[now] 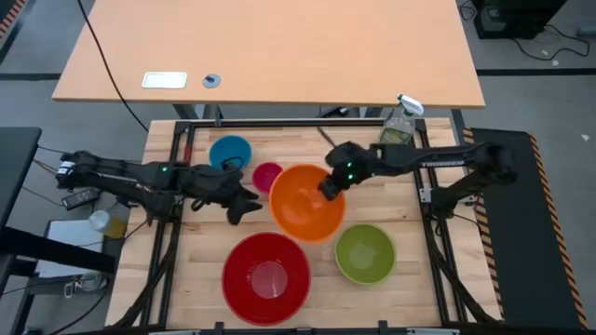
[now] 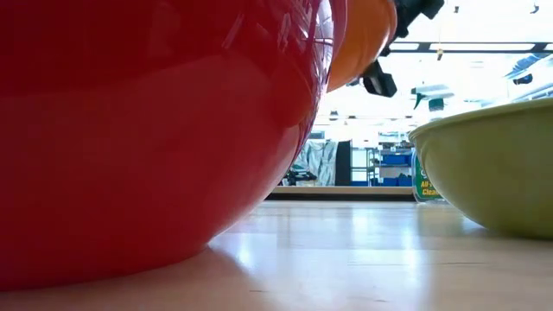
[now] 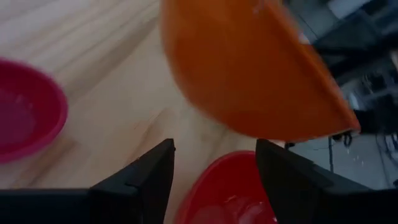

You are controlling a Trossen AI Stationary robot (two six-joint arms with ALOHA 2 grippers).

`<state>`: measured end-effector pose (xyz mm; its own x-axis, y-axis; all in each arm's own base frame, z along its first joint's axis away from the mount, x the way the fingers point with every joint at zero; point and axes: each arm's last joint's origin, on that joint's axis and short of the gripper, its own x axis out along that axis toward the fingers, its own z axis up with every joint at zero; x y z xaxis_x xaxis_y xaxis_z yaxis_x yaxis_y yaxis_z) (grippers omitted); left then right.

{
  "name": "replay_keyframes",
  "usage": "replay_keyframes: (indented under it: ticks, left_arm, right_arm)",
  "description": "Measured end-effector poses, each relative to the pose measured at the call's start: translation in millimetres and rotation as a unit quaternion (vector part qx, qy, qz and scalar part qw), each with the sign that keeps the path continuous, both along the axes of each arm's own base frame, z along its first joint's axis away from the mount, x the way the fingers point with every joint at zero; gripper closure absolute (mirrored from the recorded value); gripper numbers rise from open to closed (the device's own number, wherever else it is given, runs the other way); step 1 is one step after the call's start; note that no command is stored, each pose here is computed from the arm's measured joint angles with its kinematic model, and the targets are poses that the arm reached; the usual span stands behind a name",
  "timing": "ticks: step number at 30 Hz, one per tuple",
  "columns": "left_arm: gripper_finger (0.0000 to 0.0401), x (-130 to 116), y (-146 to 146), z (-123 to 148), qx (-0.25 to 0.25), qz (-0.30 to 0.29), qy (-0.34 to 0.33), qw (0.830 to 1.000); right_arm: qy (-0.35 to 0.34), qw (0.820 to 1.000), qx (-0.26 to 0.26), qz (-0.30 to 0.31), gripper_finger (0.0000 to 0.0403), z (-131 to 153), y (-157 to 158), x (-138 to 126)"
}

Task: Nest bowls inside each other
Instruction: Stack the orange bowl on top of the red bowl

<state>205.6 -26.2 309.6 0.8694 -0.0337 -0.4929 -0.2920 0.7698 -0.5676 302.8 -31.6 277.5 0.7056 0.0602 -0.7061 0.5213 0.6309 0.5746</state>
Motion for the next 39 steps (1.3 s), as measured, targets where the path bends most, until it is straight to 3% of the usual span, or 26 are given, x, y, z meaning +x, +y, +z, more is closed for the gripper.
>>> replay_keyframes:
  ticks: [6,13,21,30,39]
  left_arm:
    - [0.0173,-16.8,-14.1,6.9,0.078,-0.035,-0.013,0.996]
    - [0.0173,-41.3,-33.3,14.3,0.093,-0.072,-0.03,0.993]
    - [0.0173,-70.8,-50.4,13.2,0.106,-0.151,-0.012,0.983]
    - [0.0173,-92.1,-67.3,3.8,0.118,-0.232,0.036,0.965]
    - [0.0173,-99.8,-90.7,-2.8,0.132,-0.264,0.043,0.954]
  right_arm:
    - [0.034,0.999,0.011,0.04,0.0369,-3.2,40.0,39.2]
    - [0.042,0.998,0.016,0.041,0.0369,5.0,83.2,78.8]
    - [0.068,0.997,0.037,0.009,0.0369,-10.5,125.1,118.3]
    - [0.144,0.989,0.025,-0.012,0.0369,-22.7,149.6,133.7]
    - [0.143,0.989,0.036,-0.001,0.0369,-30.9,175.6,138.1]
